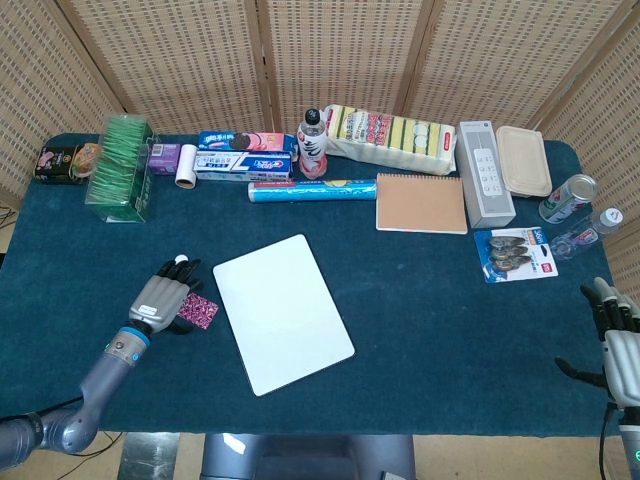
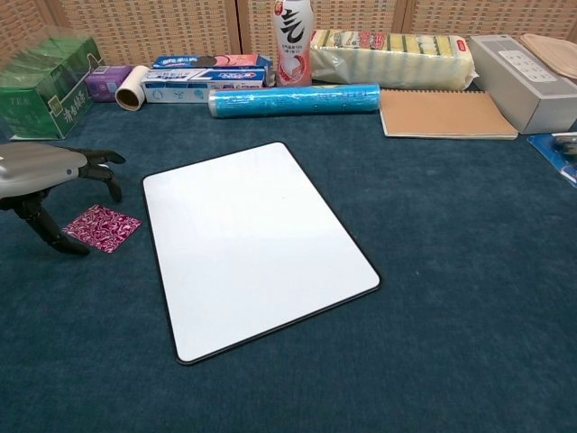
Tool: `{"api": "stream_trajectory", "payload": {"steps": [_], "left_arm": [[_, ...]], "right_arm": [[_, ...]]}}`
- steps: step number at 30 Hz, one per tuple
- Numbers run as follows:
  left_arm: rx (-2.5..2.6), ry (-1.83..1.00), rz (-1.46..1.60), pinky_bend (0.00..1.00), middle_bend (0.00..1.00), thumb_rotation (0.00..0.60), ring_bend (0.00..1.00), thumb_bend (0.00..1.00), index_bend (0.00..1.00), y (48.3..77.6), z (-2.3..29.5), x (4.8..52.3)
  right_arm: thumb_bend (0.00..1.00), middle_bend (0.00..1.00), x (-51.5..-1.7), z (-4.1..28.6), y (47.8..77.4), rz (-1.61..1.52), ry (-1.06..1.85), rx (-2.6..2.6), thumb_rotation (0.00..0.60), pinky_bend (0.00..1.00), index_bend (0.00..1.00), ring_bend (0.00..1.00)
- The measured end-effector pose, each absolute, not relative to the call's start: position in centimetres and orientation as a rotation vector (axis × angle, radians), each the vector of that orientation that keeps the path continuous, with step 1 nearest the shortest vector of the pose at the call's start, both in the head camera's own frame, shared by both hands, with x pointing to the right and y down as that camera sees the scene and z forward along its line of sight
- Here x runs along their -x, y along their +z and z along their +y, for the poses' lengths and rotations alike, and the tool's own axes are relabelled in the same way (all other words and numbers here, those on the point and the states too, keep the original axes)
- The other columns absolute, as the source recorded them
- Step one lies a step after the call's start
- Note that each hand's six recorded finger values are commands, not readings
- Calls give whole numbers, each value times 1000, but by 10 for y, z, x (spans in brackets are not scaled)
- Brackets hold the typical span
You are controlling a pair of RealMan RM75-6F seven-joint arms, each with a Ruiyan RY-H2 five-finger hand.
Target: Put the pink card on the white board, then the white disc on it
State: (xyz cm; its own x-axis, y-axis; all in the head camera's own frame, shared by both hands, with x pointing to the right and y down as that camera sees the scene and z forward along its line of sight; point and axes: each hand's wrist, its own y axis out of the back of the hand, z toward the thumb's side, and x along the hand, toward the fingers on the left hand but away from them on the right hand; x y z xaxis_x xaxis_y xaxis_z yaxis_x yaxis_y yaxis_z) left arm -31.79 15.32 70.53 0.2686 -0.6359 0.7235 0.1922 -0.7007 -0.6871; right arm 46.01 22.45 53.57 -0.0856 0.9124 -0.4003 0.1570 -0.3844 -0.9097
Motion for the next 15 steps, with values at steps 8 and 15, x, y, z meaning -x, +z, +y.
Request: {"api": "stream_trajectory", "payload": {"steps": [8,15], "left_arm": [[1849,-1533,392,47,0,600,0,141,285,706,153,318],[1853,-1550,391,47,0,600,0,188,327,707,152,318]], "right_arm": [[0,0,-461,224,536,-1184,1532,1558,600,0,34,0],[0,0,-461,224,536,-1185,1532,1560,600,0,33,0]]}}
